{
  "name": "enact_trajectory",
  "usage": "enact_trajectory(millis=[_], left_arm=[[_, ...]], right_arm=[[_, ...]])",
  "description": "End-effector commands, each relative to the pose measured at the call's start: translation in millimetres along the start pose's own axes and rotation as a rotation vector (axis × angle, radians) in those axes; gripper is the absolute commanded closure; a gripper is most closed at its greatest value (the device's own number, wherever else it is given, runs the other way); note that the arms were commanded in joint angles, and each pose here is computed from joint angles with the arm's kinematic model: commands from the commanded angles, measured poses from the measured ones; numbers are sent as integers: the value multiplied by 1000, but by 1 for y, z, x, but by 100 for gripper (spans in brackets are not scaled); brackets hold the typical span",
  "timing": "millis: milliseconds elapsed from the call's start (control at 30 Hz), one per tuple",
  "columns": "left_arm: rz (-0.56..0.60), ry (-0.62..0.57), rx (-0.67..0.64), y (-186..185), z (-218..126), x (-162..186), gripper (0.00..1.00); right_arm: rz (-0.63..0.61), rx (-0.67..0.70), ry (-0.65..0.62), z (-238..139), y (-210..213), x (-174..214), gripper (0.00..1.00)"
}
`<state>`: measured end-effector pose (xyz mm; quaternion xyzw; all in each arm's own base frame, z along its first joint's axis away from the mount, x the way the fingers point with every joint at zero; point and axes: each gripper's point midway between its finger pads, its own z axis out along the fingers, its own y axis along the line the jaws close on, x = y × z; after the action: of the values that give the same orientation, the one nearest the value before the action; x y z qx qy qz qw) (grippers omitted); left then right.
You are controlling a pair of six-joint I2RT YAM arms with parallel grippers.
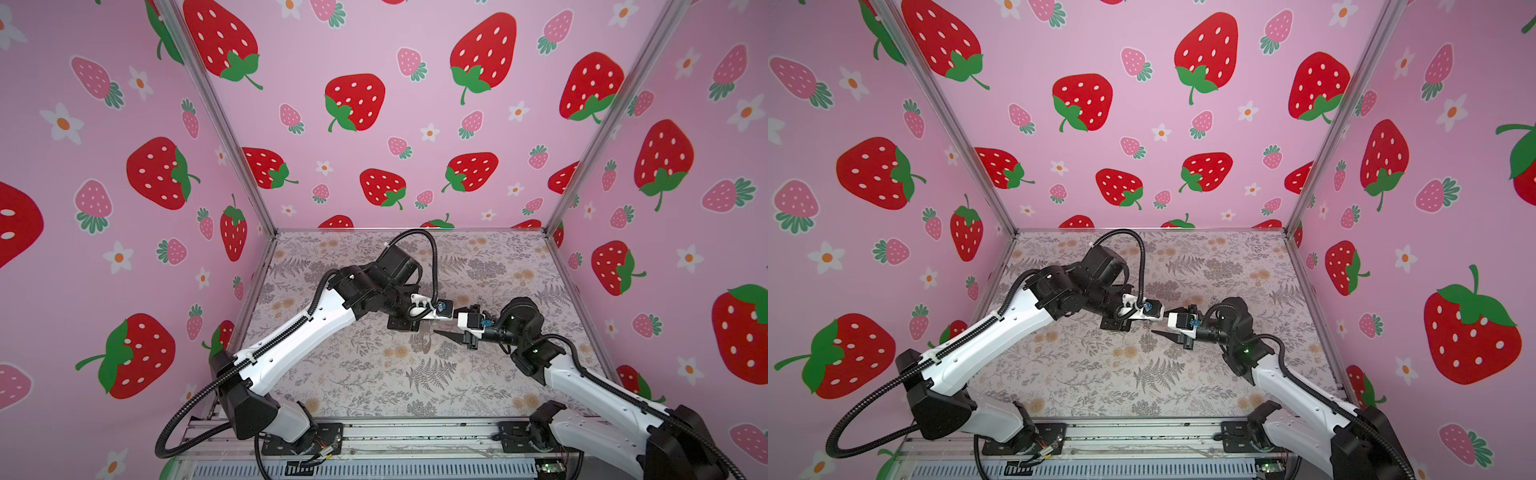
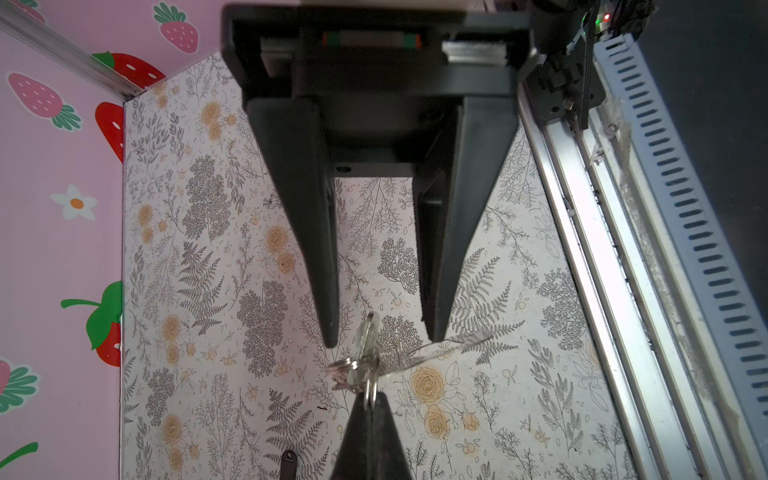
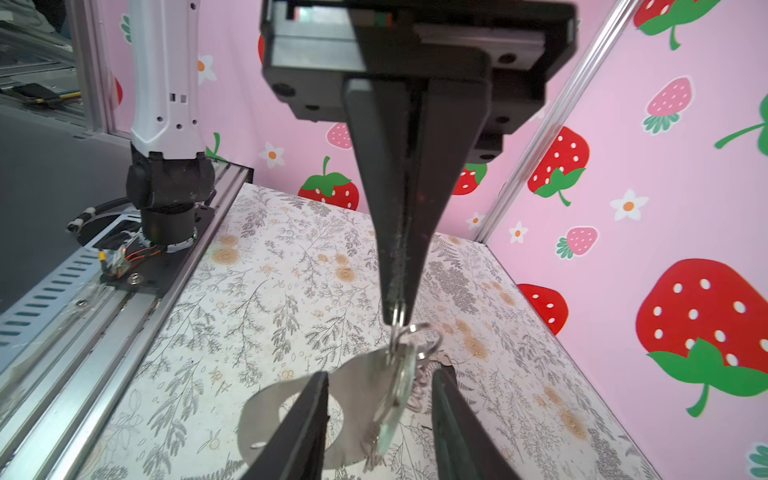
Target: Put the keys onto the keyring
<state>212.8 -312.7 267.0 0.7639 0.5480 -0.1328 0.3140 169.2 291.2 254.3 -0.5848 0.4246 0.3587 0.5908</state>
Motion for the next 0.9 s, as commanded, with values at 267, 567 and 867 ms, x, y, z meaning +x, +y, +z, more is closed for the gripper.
enact_trajectory(millis=[267, 567, 867], left_arm=[[56, -41, -56, 3, -9, -11, 100], [53, -70, -106, 11, -13, -17, 100], [41, -77, -145, 17, -16, -19, 100]], right_arm=[[38, 48, -7, 4, -10, -1, 66], [36, 83, 5, 2, -13, 3, 81], [1, 131, 3, -2, -17, 1, 93]])
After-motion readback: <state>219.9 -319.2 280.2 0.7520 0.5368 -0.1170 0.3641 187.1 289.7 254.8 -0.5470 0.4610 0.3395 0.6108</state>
